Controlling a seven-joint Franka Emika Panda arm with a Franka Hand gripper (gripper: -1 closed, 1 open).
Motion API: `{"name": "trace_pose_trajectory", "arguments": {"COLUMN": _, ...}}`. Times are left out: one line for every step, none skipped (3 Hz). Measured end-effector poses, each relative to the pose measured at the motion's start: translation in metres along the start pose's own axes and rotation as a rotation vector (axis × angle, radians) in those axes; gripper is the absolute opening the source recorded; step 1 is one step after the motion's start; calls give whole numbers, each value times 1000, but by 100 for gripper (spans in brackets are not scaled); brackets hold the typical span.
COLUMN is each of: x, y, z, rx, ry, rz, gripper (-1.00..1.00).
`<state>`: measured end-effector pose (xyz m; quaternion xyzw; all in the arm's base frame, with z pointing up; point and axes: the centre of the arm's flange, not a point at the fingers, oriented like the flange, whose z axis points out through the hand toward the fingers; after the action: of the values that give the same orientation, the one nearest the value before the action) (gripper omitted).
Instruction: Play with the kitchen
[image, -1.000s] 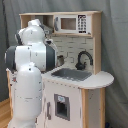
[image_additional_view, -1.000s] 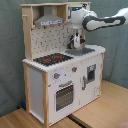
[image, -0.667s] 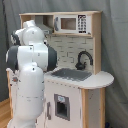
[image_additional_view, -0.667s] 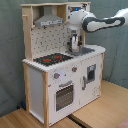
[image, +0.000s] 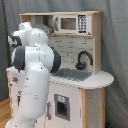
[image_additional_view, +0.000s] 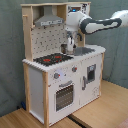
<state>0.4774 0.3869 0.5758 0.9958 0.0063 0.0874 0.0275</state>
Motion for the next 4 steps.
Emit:
{"name": "trace_pose_trajectory", "arguments": {"x": 3, "y": -16, "z": -3, "rx": 28, "ry": 10, "rz": -23, "gripper": -100}}
{"name": "trace_pose_trajectory", "arguments": {"x": 6, "y": -32, "z": -4, "rx": 48, "ry": 17, "rz": -47, "gripper": -100}}
{"name": "trace_pose_trajectory", "arguments": {"x": 9, "y": -48, "z": -2, "rx": 62, "ry": 21, "rz": -71, "gripper": -100}}
{"name": "trace_pose_trajectory", "arguments": {"x": 14, "y": -61, "z": 2, "rx": 70, "ry": 21, "rz": -91, "gripper": -100}}
